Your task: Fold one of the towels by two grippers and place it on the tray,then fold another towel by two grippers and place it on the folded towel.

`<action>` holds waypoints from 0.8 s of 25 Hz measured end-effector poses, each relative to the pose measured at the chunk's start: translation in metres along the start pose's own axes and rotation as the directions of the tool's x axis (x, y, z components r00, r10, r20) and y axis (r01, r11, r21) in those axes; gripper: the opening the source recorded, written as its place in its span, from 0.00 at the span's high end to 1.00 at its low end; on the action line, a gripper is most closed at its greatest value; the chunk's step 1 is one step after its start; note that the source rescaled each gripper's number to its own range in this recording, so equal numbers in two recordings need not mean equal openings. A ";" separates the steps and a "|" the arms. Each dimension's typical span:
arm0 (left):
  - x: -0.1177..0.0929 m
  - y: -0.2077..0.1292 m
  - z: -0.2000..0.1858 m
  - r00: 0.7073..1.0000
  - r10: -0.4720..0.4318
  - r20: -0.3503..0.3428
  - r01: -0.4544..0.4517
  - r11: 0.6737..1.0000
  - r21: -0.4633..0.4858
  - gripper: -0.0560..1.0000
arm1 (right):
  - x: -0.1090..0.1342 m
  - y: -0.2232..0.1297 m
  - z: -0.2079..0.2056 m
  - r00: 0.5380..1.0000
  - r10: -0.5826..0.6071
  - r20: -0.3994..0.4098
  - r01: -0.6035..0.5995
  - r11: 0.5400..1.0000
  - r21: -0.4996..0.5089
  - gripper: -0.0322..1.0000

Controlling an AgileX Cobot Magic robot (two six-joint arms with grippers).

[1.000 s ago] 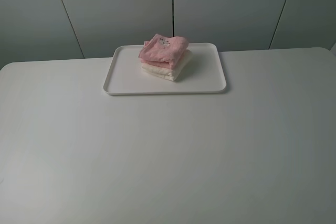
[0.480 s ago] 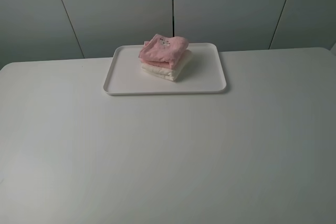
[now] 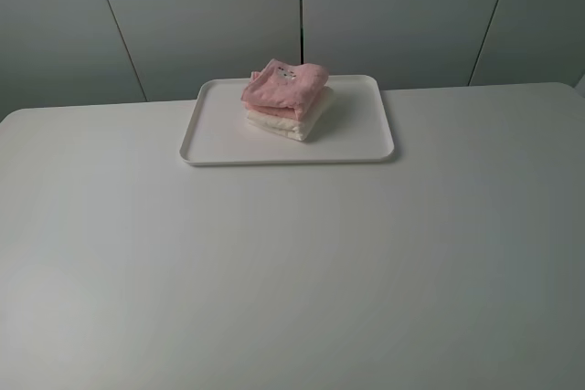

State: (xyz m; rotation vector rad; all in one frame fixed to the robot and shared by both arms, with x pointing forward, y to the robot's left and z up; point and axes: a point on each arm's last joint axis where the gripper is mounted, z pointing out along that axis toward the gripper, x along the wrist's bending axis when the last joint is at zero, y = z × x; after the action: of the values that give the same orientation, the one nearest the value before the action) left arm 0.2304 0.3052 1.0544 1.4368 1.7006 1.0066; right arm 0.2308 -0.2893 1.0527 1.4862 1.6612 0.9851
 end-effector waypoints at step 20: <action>0.000 0.000 0.000 1.000 0.000 0.000 0.000 1.000 0.000 0.01 | 0.000 0.000 0.000 1.000 0.002 0.000 -0.002 1.000 0.000 0.00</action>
State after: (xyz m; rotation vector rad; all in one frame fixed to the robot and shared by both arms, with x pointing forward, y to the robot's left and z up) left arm 0.2304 0.3052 1.0544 1.4368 1.7006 1.0066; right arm 0.2308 -0.2893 1.0527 1.4883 1.6600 0.9863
